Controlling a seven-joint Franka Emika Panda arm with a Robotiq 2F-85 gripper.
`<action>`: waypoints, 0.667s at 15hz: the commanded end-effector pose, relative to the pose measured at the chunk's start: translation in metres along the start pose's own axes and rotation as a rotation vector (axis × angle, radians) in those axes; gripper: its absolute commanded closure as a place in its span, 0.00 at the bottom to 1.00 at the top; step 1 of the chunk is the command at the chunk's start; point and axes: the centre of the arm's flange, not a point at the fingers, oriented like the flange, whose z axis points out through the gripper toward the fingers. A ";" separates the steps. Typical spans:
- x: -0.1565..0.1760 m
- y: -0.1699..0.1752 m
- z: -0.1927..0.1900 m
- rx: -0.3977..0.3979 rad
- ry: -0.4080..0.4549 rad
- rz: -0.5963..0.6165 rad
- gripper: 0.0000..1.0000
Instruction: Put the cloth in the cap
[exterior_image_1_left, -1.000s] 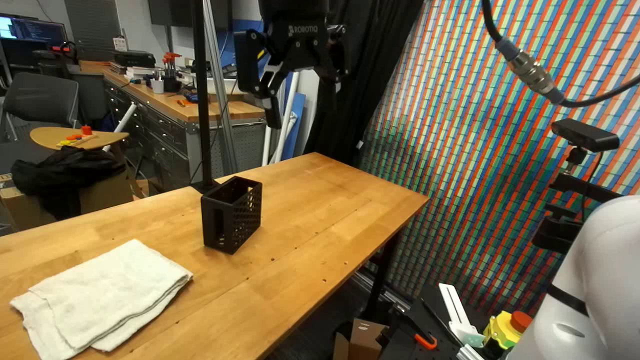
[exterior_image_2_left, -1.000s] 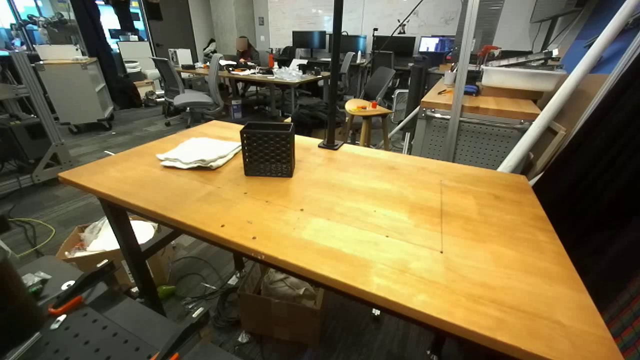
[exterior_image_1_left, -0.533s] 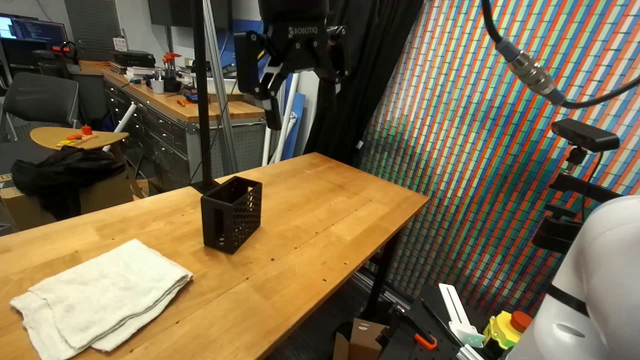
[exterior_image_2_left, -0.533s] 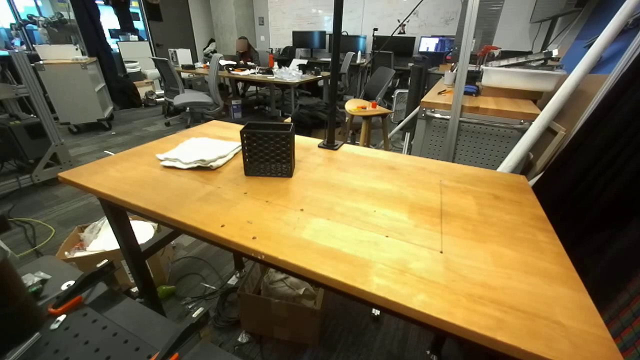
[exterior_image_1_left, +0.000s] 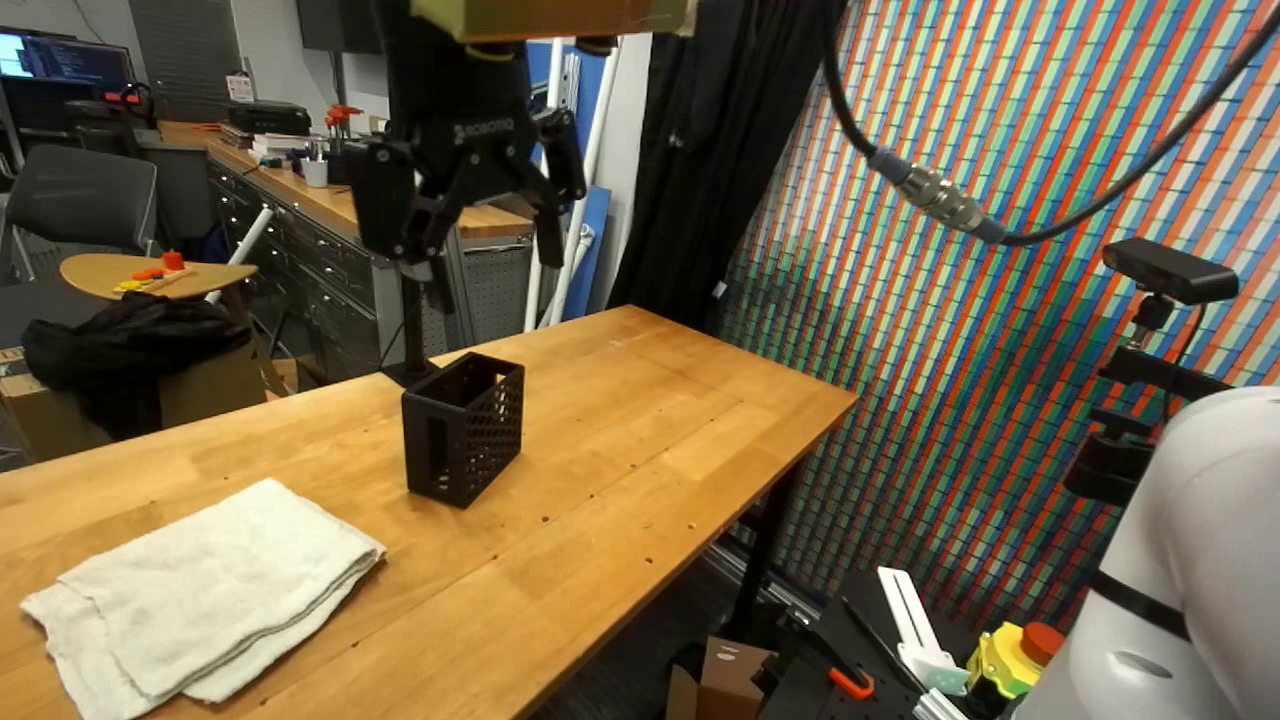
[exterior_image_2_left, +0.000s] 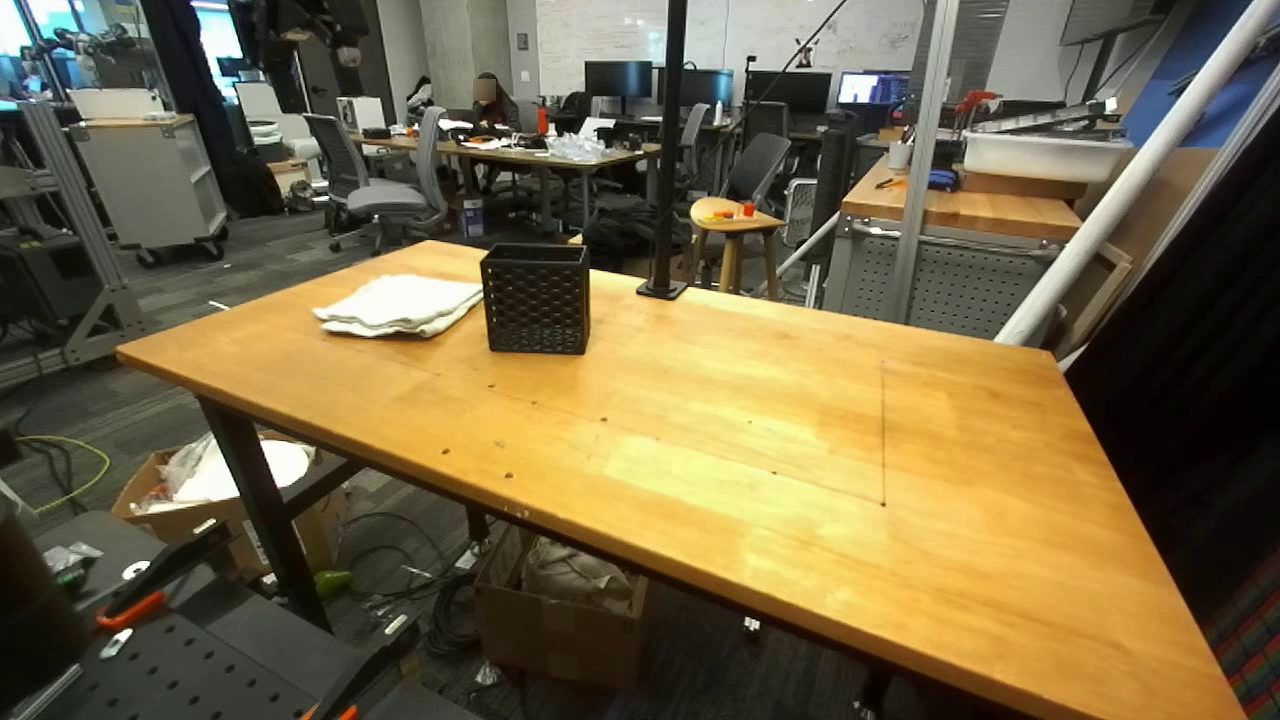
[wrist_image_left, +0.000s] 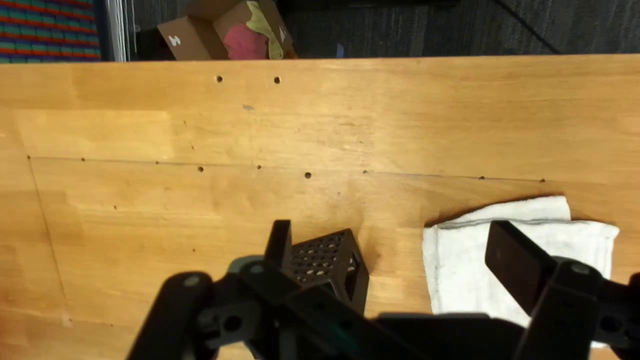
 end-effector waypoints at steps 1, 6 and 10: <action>0.047 -0.045 0.002 -0.018 0.054 -0.052 0.00; 0.095 -0.108 0.020 0.003 0.128 -0.109 0.00; 0.129 -0.157 0.041 0.002 0.179 -0.175 0.00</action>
